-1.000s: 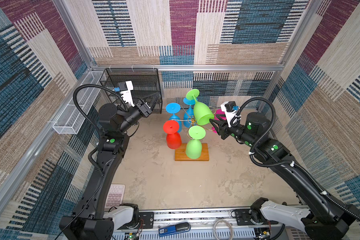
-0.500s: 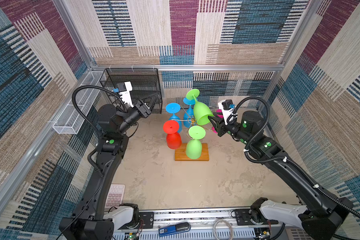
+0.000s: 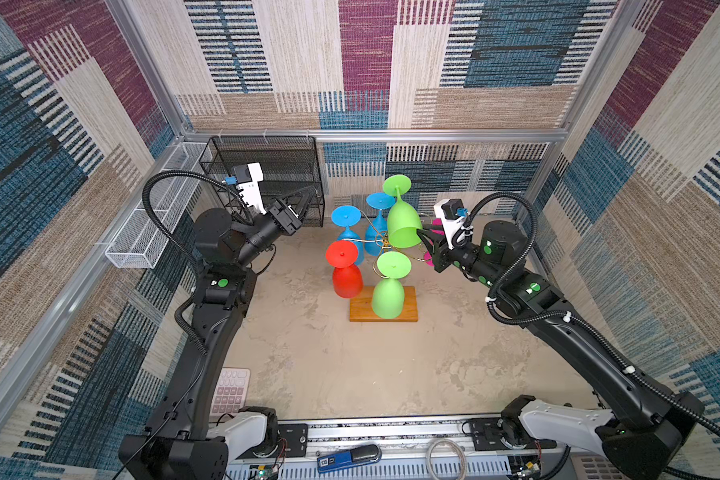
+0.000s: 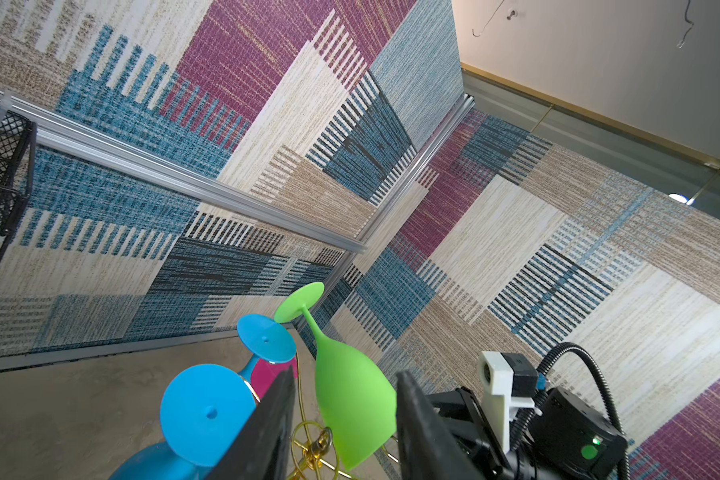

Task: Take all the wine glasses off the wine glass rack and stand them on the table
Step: 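Tilt the green glass upright on its rack arm with the right gripper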

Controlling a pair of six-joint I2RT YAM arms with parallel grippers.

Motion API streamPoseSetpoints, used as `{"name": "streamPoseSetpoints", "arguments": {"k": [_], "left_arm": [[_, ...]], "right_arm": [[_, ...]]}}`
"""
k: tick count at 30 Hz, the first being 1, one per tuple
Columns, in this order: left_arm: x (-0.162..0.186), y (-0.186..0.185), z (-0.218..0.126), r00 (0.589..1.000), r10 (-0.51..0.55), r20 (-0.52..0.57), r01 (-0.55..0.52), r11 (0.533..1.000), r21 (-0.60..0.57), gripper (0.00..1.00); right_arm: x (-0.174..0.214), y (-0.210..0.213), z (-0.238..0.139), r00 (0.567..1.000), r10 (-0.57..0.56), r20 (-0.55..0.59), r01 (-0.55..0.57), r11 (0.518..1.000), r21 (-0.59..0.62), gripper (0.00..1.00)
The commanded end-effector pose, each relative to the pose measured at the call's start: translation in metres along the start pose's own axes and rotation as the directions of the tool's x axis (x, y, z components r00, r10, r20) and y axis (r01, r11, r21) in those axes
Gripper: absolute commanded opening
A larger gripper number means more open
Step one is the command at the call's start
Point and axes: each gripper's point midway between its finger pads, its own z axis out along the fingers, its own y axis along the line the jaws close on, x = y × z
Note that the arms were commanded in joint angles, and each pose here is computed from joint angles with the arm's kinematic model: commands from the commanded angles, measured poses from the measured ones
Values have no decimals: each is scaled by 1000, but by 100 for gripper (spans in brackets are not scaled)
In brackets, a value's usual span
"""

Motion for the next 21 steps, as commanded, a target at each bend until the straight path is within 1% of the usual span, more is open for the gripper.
{"name": "streamPoseSetpoints", "arguments": {"k": [1,3,4,5,7,8,9,12,16,21], "left_arm": [[-7,-8,-2,1000,19,25,-20,999,28,43],[-7,-9,-2,1000,17,26,-18,999,29,43],[-7,-9,-1,1000,16,26,-17,999,29,43],[-7,-9,-2,999,17,27,-18,999,30,43],[-8,-9,-2,999,19,29,-20,999,30,43],[-8,-9,-2,999,17,27,-18,999,30,43],[-8,-8,-2,999,17,28,-18,999,29,43],[-7,-8,-2,1000,13,27,-14,999,29,43],[-7,-6,-1,1000,8,27,-9,999,32,43],[-6,-5,-1,1000,4,28,-5,1000,30,43]], "right_arm": [[-8,3,0,999,-16,33,16,1000,-16,19],[-7,3,0,999,-15,29,16,1000,-13,19],[-6,2,1,1000,-12,28,13,1000,-12,22],[-6,2,1,1000,-9,25,9,1000,-8,29],[-6,0,1,1000,1,26,-1,1000,1,45],[-5,0,0,1000,3,25,-3,1000,4,50],[-6,-1,0,1000,8,28,-8,1000,10,52],[-14,-5,-3,999,26,48,-27,999,27,54],[-22,-15,-3,998,47,52,-51,995,85,64],[-30,-23,-4,997,53,59,-61,990,128,71]]}}
